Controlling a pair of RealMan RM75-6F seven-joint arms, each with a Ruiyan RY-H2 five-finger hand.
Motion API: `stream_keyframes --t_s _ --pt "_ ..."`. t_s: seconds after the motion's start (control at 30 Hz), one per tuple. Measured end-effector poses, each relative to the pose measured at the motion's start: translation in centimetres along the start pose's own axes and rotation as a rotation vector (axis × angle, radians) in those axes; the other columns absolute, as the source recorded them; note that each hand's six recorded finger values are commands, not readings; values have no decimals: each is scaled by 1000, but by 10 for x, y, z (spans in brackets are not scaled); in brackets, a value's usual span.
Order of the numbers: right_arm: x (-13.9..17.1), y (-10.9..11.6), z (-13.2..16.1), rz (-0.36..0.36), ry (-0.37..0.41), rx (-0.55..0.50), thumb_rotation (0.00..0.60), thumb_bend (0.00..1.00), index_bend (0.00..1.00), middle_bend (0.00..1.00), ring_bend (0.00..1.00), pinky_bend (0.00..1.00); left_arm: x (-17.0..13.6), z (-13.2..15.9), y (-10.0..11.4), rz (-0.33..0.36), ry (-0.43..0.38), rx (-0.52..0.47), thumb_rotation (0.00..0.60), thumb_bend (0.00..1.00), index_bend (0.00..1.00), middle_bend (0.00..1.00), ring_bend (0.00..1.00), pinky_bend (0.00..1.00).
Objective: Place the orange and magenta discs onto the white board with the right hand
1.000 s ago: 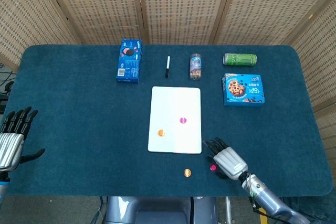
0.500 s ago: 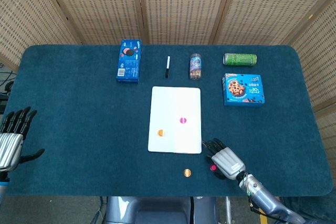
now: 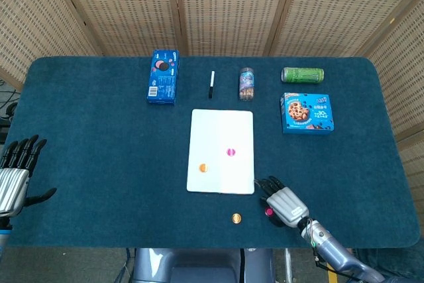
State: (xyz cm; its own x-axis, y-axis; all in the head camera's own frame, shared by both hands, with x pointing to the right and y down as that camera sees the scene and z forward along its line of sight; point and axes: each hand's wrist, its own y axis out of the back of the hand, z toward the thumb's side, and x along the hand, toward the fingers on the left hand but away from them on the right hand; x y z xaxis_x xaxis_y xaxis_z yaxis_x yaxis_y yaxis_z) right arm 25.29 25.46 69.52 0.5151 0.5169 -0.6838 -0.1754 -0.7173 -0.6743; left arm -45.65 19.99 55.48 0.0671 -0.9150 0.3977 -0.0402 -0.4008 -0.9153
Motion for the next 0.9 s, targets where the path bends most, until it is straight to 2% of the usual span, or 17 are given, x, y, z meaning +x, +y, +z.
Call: stream_keyframes --t_s 0.6,0.9 --pt "-2 9 0 -10 4 -40 600 363 487 27 0 10 0 -1 0 -2 3 -3 600 0 0 0 0 0" --pt "-24 43 2 -67 -2 -43 600 388 487 28 0 10 1 -2 1 4 9 -1 600 0 0 0 0 0"
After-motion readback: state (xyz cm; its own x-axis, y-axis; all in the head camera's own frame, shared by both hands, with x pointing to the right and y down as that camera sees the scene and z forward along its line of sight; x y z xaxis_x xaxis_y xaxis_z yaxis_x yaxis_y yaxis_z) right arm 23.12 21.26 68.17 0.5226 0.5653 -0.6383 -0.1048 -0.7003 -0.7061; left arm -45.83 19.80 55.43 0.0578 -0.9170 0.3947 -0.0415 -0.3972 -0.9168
